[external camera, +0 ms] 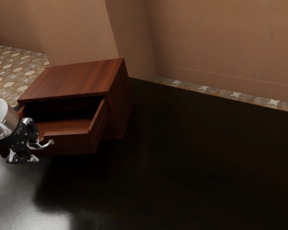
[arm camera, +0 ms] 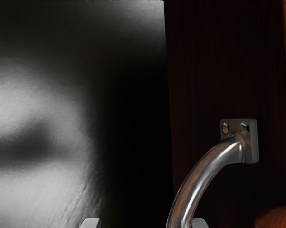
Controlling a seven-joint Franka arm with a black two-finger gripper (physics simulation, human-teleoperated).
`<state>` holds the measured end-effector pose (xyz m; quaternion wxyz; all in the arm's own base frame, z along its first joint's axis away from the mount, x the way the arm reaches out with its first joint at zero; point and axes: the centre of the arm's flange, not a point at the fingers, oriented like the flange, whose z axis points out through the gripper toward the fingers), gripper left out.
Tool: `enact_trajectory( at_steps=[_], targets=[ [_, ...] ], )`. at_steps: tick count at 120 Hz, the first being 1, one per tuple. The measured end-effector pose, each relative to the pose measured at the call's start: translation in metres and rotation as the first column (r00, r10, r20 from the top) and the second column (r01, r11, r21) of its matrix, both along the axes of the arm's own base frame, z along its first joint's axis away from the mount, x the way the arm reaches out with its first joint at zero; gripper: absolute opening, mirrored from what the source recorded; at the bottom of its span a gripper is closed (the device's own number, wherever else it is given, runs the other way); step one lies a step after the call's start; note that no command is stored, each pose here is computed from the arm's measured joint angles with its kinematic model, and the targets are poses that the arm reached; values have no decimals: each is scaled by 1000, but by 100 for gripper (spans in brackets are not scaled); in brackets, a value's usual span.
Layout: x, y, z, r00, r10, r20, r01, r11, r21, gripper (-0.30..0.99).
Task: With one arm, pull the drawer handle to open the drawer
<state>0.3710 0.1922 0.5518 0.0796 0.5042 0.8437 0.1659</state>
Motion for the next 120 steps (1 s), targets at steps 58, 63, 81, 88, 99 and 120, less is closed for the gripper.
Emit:
enact_trajectory(
  at_steps=[58, 63, 81, 88, 99, 120],
  targets=[
    [63, -56, 247, 965, -197, 173, 171, 973, 155, 36],
    [62, -86, 263, 958, -252, 137, 236, 964, 123, 42],
    [74, -135, 190, 924, -353, -147, 349, 935, -53, 56],
    [71, -131, 173, 914, -353, -200, 339, 935, -102, 59],
    [62, -118, 160, 911, -345, -227, 309, 934, -179, 63],
    [53, -122, 147, 893, -363, -266, 305, 923, -235, 66]
  ],
)
